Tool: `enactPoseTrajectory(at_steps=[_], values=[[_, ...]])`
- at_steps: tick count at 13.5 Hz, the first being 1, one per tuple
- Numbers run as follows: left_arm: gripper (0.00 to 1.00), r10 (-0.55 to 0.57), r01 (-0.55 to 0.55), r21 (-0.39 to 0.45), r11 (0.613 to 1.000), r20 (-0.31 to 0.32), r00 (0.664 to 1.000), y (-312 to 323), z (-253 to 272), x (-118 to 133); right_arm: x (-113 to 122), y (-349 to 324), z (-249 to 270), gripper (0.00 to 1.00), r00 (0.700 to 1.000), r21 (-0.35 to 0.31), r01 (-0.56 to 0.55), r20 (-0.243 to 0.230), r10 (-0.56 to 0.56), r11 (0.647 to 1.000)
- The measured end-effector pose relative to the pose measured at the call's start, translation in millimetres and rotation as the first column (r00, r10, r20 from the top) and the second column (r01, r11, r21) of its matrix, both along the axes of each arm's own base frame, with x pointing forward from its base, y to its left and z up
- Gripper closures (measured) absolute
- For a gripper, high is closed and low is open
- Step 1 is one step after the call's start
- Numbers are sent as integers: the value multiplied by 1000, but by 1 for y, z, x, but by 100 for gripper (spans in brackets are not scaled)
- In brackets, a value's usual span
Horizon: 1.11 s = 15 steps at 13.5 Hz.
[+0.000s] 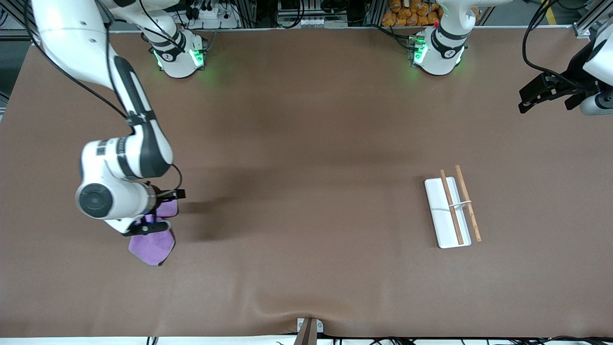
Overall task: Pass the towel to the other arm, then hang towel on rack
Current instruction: 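Reach the right gripper down to the purple towel and grasp it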
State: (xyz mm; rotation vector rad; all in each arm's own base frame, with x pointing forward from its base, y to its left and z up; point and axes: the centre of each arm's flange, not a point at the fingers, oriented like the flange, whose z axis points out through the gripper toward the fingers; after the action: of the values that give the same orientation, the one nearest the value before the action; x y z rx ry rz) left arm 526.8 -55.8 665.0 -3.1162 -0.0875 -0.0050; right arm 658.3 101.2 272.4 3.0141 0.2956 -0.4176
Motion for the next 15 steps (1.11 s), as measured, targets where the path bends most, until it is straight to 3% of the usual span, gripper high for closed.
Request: enactPoseTrajectory(at_steps=[5, 15], values=[[0, 1, -1, 0, 1000, 1, 1000, 1, 0, 0, 26, -22, -12, 0, 968, -64, -200, 141, 208, 978], [0, 0, 0, 1, 1000, -7, 1000, 0, -4, 0, 33, -40, -48, 0, 940, -77, -299, 146, 308, 951]])
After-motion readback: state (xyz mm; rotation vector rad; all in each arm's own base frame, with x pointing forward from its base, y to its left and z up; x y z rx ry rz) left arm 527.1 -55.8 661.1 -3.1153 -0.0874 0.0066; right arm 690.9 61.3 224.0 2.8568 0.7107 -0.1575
